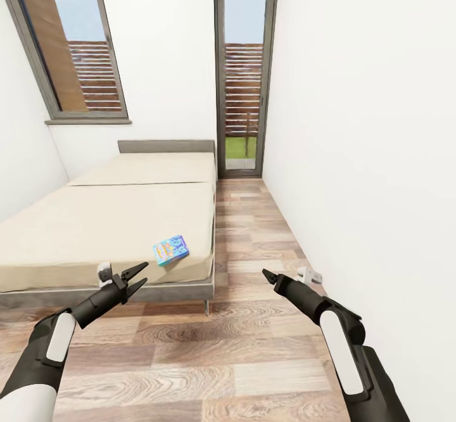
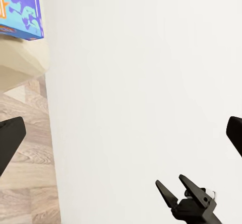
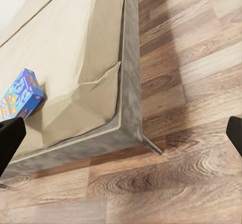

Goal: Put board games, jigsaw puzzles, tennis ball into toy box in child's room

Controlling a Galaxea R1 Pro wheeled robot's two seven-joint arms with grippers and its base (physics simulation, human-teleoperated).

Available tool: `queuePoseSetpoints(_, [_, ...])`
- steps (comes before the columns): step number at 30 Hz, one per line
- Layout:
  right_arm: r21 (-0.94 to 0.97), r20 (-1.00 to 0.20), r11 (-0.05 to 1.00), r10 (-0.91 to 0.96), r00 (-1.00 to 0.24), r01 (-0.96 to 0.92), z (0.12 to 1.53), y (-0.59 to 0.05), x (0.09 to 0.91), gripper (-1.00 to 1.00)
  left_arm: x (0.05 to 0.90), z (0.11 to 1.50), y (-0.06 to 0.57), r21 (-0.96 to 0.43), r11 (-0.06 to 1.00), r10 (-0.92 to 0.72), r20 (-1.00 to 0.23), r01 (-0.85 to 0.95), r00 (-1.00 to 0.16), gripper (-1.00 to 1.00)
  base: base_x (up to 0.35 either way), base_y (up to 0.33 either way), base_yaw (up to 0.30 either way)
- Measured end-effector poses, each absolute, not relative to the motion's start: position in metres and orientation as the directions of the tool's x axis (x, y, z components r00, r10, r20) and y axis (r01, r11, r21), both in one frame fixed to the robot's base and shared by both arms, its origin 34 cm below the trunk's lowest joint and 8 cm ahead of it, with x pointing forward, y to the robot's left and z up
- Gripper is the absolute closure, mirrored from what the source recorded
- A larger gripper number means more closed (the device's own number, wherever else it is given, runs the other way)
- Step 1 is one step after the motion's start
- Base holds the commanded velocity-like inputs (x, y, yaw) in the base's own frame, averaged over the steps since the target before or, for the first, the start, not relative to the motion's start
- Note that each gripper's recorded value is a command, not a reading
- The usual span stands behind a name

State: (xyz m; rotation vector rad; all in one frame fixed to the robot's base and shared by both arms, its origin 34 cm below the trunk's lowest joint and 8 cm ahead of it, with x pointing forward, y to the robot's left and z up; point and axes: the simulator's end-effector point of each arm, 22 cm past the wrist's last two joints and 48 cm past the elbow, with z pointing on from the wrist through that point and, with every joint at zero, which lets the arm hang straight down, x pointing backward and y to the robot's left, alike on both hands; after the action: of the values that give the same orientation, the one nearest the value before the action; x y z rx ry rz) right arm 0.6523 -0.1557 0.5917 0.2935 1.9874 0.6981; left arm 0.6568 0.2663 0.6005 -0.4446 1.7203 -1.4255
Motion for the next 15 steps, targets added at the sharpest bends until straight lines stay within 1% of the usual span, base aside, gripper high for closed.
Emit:
queuePoseSetpoints(3, [0.586, -0.724, 0.806, 0.476, -0.499, -0.082, 0.5918, -0.1557, 0.6521, -1.0, 0.6567, 0.6004, 0.2663, -0.928, 0.291, -0.719, -0.372, 0.231, -0.588, -1.0, 0.165, 0.0, 0.0])
queuePoseSetpoints(10, [0.587, -0.724, 0.806, 0.476, -0.499, -0.083, 0.592, -0.155, 0.6519, -1.0, 0.6567, 0.6004, 0.2659, -0.928, 0.291, -0.718, -0.372, 0.232, -0.588, -1.0, 0.251, 0.0, 0.0])
queuePoseSetpoints(15, [0.586, -0.724, 0.806, 0.476, -0.499, -0.083, 0.5919, -0.155, 0.6522, -1.0, 0.6567, 0.6012, 0.2657, -0.928, 0.29, -0.719, -0.373, 0.236, -0.587, -1.0, 0.121, 0.0, 0.0])
